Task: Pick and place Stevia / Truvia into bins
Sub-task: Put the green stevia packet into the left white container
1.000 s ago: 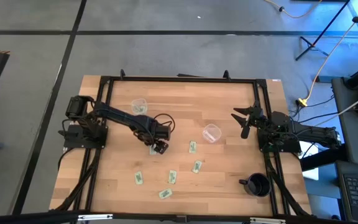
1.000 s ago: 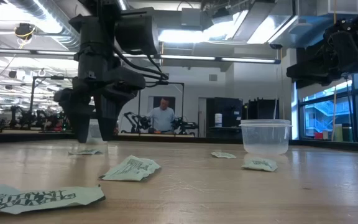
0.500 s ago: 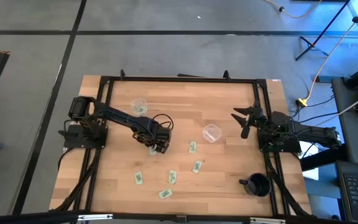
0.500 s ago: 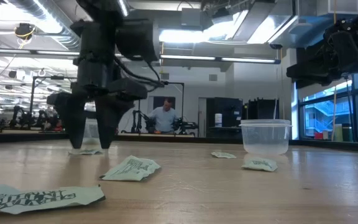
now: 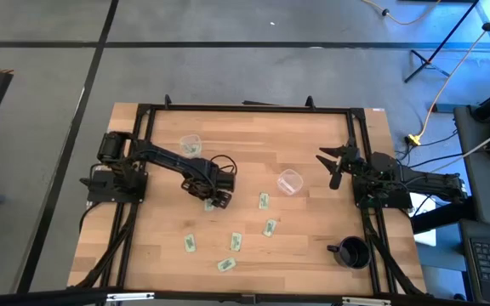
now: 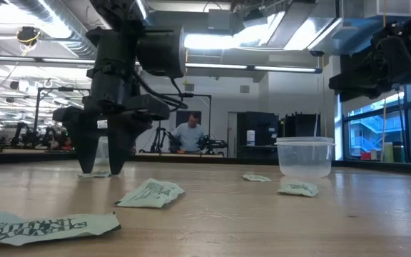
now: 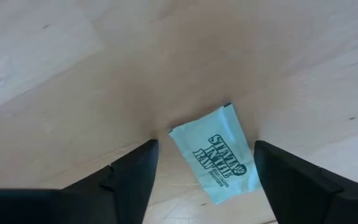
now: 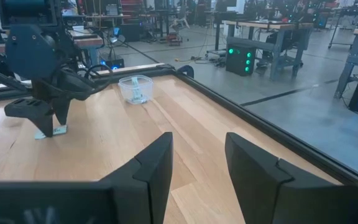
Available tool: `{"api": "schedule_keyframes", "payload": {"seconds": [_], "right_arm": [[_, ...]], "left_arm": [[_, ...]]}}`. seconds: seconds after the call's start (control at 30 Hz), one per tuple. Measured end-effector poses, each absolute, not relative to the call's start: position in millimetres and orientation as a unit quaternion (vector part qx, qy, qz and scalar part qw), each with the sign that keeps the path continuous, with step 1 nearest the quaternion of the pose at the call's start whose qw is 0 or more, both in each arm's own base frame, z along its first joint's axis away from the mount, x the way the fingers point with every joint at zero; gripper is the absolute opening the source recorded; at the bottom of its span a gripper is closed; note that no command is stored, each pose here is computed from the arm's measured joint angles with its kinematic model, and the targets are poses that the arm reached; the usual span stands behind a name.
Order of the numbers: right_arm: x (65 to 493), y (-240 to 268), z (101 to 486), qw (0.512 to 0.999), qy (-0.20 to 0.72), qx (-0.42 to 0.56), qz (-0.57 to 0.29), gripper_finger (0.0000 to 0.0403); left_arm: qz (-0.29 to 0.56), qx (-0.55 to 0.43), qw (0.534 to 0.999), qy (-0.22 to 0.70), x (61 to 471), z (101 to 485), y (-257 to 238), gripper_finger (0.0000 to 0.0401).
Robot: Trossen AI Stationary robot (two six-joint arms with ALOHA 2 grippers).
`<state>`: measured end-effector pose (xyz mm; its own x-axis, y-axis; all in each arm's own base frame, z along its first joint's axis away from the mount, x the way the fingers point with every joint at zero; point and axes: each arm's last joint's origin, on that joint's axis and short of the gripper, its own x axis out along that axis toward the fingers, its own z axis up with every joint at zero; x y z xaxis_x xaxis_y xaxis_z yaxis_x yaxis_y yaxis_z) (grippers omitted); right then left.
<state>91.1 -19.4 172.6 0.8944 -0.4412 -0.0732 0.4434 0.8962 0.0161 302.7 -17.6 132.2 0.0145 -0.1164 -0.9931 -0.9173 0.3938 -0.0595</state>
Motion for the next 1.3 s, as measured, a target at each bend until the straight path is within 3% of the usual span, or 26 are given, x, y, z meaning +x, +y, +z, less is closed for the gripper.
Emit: {"api": "schedule_keyframes", "payload": {"seconds": [0.27, 1.3], "right_arm": [[91.1, -19.4, 172.6, 0.973, 0.034, 0.016, -0.227, 0.0152], [91.1, -19.4, 172.6, 0.973, 0.034, 0.016, -0.227, 0.0152]], "left_arm": [[0.351, -0.409, 0.58, 0.611, 301.8, 131.8, -18.2, 0.022], [0.352, -0.406, 0.571, 0.621, 298.1, 133.8, -13.6, 0.0146]]}}
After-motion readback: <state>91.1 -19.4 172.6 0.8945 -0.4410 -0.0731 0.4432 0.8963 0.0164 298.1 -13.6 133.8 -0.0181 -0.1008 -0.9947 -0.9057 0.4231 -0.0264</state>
